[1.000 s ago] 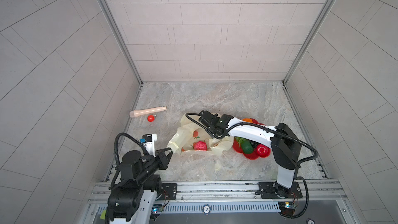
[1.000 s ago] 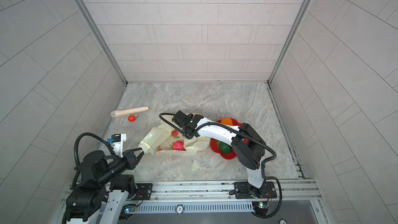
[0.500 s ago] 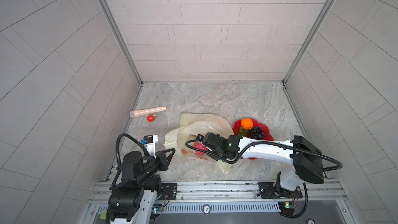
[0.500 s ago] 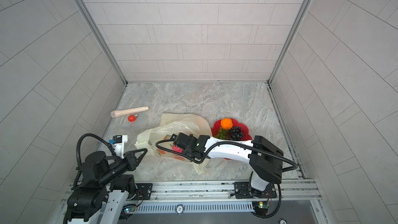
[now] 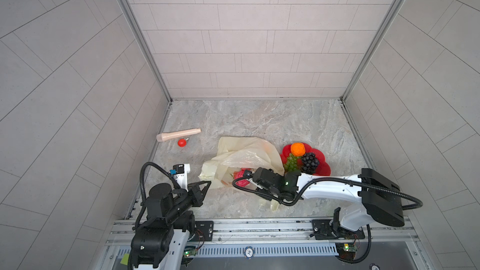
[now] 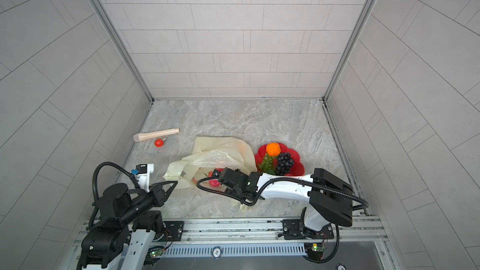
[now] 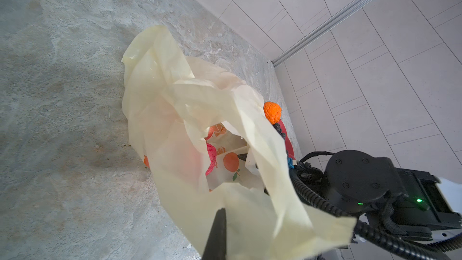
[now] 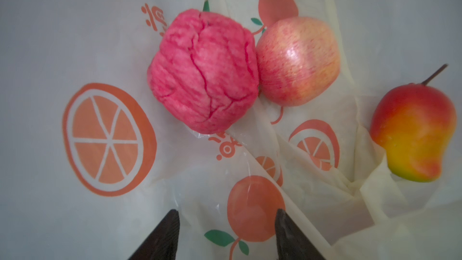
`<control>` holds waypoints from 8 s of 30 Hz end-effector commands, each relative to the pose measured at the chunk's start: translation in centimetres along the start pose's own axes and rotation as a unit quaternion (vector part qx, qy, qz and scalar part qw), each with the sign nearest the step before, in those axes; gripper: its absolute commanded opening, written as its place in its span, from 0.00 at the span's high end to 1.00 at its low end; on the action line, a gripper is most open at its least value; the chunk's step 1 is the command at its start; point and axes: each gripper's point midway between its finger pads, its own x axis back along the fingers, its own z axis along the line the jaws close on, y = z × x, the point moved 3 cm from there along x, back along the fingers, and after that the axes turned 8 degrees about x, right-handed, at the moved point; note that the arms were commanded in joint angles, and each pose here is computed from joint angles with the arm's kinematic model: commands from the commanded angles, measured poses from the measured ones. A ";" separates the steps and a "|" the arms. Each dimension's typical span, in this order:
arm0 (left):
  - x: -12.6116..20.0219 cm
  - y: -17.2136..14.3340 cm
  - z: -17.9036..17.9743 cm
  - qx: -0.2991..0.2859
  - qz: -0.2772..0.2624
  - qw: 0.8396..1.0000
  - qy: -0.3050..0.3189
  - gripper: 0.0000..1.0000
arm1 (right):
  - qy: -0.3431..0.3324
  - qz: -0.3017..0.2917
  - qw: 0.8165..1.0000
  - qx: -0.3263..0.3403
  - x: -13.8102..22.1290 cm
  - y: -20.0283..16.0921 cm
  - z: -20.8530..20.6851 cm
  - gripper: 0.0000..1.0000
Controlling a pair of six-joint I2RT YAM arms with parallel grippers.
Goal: Take fruits out of the plastic bag
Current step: Adjust the plastic bag at the center of the board, then take out the fake fruit from the plastic bag, then place the fake fruit on the plate.
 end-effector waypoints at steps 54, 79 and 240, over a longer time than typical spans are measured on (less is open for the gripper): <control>-2.5 2.7 -2.2 -0.026 0.087 0.996 -0.001 0.96 | 0.029 -0.078 0.995 0.057 -1.2 4.1 -1.5 0.27; -2.6 2.3 -1.7 -0.018 0.088 0.996 0.006 0.96 | 0.053 -0.066 0.996 0.028 -3.4 5.3 0.1 0.30; -6.1 5.2 -7.8 -0.191 0.058 0.967 -0.157 0.97 | -0.074 0.096 0.875 -0.469 10.3 -11.1 -17.0 0.58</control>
